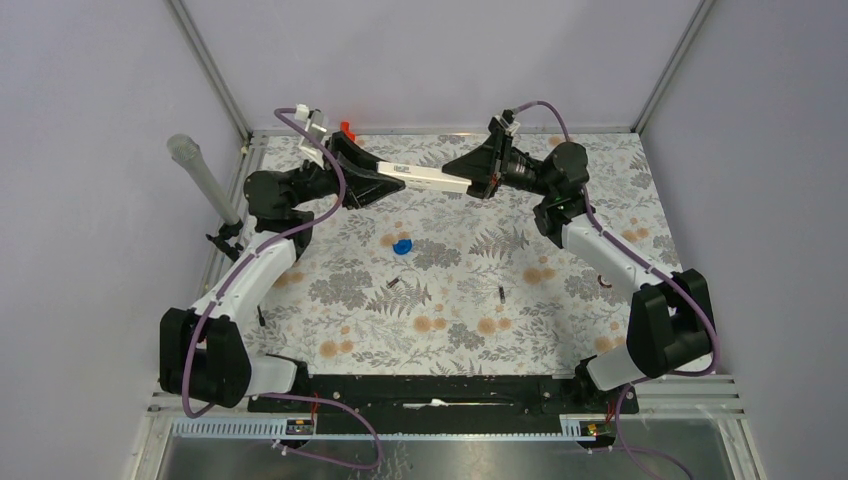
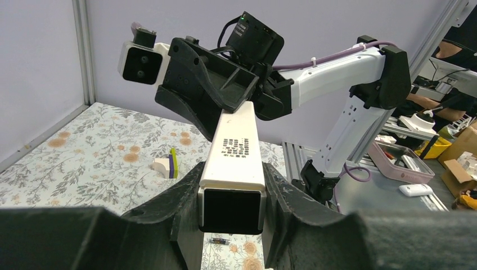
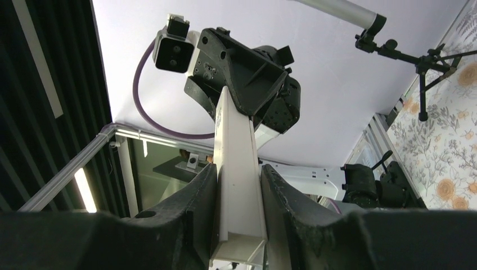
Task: Load the batteries into the remote control
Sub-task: Remove the battery cover from the remote control.
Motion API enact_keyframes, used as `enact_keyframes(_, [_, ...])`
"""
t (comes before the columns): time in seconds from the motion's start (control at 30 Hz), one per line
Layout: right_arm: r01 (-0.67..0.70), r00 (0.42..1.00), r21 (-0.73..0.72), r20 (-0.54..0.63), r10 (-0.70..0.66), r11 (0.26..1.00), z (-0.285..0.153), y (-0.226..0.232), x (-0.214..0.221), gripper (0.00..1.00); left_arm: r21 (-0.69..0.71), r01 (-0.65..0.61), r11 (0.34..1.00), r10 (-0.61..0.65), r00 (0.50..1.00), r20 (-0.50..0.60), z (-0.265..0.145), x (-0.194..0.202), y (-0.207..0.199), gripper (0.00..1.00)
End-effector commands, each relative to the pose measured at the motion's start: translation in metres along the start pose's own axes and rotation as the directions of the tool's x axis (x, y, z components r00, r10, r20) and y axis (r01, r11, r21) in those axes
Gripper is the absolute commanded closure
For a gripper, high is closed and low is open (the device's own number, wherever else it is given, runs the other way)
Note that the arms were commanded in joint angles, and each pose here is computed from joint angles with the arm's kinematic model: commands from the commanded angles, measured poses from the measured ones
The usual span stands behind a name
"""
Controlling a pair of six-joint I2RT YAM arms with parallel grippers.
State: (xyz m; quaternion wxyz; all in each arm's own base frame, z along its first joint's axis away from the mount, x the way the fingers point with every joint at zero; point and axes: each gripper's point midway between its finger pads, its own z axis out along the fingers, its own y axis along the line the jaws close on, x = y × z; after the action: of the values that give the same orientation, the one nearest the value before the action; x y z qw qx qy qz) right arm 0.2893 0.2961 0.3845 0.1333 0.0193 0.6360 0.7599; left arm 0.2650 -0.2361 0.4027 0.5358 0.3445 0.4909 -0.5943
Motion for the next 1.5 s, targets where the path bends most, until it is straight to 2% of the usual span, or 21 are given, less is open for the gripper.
enact_keyframes(0.0, [0.101, 0.995, -0.031, 0.023, -0.1, 0.994, -0.023, 0.011, -0.01, 0.65, -0.146, -0.245, 0.958, 0.27, 0.945, 0.183, -0.026, -0.075, -0.004, 1.0])
enact_keyframes(0.13, [0.122, 0.992, -0.065, 0.032, -0.12, 0.99, -0.025, 0.021, -0.01, 0.72, -0.161, -0.245, 0.956, 0.273, 0.944, 0.185, -0.03, -0.077, -0.002, 1.0])
enact_keyframes(0.27, [0.124, 0.992, -0.073, 0.036, -0.122, 0.99, -0.026, 0.024, -0.01, 0.71, -0.158, -0.243, 0.957, 0.269, 0.947, 0.176, -0.03, -0.076, -0.002, 1.0])
enact_keyframes(0.4, [0.127, 0.991, -0.064, 0.041, -0.124, 0.99, -0.025, 0.025, -0.011, 0.5, -0.136, -0.24, 0.961, 0.259, 0.955, 0.147, -0.03, -0.069, -0.003, 1.0])
enact_keyframes(0.47, [0.122, 0.992, -0.026, 0.043, -0.121, 0.992, -0.024, 0.021, -0.013, 0.43, -0.116, -0.237, 0.965, 0.25, 0.961, 0.117, -0.03, -0.062, -0.004, 1.0])
enact_keyframes(0.67, [0.265, 0.955, 0.19, 0.085, -0.285, 0.945, -0.029, 0.008, -0.021, 0.21, -0.137, -0.226, 0.964, 0.233, 0.972, 0.031, -0.034, -0.04, 0.009, 1.0])
enact_keyframes(0.77, [0.287, 0.942, 0.22, 0.108, -0.316, 0.932, -0.031, 0.01, -0.025, 0.14, -0.141, -0.229, 0.963, 0.23, 0.973, -0.005, -0.035, -0.033, 0.011, 1.0])
enact_keyframes(0.93, [0.26, 0.95, 0.207, 0.119, -0.288, 0.943, -0.026, 0.011, -0.028, 0.14, -0.104, -0.244, 0.964, 0.235, 0.968, -0.09, -0.029, -0.015, 0.005, 1.0])
enact_keyframes(1.0, [0.25, 0.957, 0.209, 0.097, -0.274, 0.946, -0.02, 0.009, -0.024, 0.2, -0.121, -0.287, 0.95, 0.27, 0.953, -0.139, -0.027, -0.007, 0.01, 1.0])
enact_keyframes(1.07, [0.226, 0.969, 0.227, 0.052, -0.243, 0.947, -0.011, 0.003, -0.017, 0.25, -0.139, -0.277, 0.951, 0.249, 0.95, -0.185, -0.026, 0.004, 0.013, 1.0])
enact_keyframes(1.2, [0.208, 0.975, 0.253, 0.029, -0.222, 0.945, -0.003, -0.008, -0.01, 0.33, -0.141, -0.277, 0.95, 0.247, 0.949, -0.197, -0.024, 0.005, 0.015, 1.0])
enact_keyframes(1.47, [0.217, 0.966, 0.364, 0.056, -0.254, 0.906, -0.012, -0.026, -0.015, 0.28, -0.142, -0.28, 0.949, 0.251, 0.949, -0.193, -0.021, 0.005, 0.015, 1.0])
